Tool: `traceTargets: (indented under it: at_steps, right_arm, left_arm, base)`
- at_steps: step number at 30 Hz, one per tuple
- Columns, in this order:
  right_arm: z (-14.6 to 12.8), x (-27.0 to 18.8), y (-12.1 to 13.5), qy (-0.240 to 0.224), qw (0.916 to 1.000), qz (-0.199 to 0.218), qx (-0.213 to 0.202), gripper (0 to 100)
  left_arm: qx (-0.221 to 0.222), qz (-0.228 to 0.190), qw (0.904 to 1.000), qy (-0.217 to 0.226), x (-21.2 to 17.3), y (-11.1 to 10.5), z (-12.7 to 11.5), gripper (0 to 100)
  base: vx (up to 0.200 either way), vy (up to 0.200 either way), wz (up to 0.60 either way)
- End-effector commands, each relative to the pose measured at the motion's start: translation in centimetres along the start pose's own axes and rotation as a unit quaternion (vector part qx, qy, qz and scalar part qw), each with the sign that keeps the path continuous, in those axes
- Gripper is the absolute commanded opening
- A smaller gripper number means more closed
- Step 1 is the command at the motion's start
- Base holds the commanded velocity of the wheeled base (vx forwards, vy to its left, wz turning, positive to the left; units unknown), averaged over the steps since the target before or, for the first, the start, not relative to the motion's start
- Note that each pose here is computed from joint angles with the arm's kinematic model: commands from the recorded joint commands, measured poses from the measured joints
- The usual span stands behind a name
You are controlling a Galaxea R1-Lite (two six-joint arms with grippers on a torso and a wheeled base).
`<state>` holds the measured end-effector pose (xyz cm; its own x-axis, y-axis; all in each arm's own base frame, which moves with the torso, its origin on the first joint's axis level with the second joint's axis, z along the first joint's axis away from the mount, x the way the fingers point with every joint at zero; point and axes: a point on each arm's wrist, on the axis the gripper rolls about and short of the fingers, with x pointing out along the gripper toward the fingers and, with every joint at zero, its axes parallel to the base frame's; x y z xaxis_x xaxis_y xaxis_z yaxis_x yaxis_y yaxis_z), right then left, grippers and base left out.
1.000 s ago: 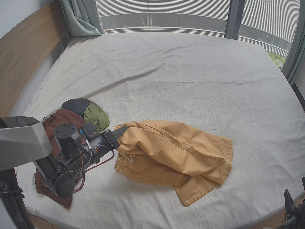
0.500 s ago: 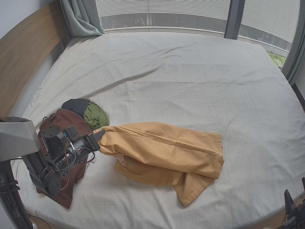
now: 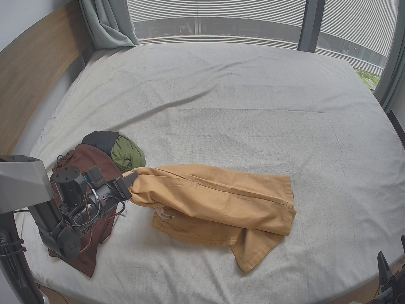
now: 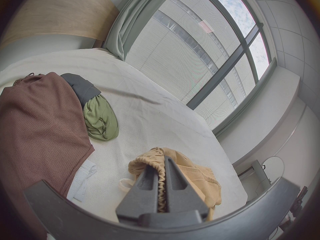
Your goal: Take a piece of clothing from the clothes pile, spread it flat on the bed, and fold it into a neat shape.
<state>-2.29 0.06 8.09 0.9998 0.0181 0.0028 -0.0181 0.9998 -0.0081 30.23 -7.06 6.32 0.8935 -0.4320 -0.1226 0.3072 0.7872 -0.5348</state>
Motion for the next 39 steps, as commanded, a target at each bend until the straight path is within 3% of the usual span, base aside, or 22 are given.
traceTargets:
  at_steps: [1, 21, 23, 25, 26, 30, 33, 39]
  right_arm:
    - [-0.5, 0.0, 0.0, 0.002, 1.0000, 0.000, -0.001, 100]
    - [-0.5, 0.0, 0.0, -0.002, 1.0000, 0.006, -0.007, 100]
    - [0.3, -0.1, 0.1, -0.029, 0.9994, 0.011, -0.017, 100]
    - [2.8, -0.5, 0.1, -0.089, 0.9958, 0.016, -0.020, 100]
    - [3.9, -0.3, 0.1, -0.089, 0.9957, 0.017, -0.020, 100]
    - [4.9, 0.4, 0.1, -0.061, 0.9976, 0.027, -0.018, 100]
    - [4.7, 1.2, 0.1, -0.018, 0.9980, 0.060, -0.007, 100]
    - [5.5, 2.3, 0.3, 0.058, 0.9919, 0.111, 0.019, 100]
  left_arm:
    - [0.000, -0.001, 1.0000, -0.001, 0.0, 0.0, 0.0, 0]
    - [0.000, -0.002, 1.0000, 0.006, 0.2, -0.1, -0.4, 0]
    - [0.001, -0.003, 1.0000, 0.007, 0.2, -0.1, -0.4, 0]
    - [0.001, -0.004, 1.0000, 0.005, 0.2, -0.2, -0.3, 0]
    - [0.002, -0.004, 1.0000, 0.003, 0.2, -0.2, -0.3, 0]
    - [0.002, -0.005, 1.0000, 0.003, 0.2, -0.2, -0.3, 0]
    - [0.003, -0.008, 1.0000, -0.002, 0.1, -0.4, 0.0, 0]
    - [0.004, -0.008, 1.0000, -0.004, 0.0, -0.4, 0.2, 0]
  base:
    - [0.000, 0.000, 0.00]
    - [0.000, 0.000, 0.00]
    - [0.000, 0.000, 0.00]
    - [0.000, 0.000, 0.00]
    - [0.000, 0.000, 0.00]
    - [0.000, 0.000, 0.00]
    - [0.000, 0.000, 0.00]
    - [0.000, 0.000, 0.00]
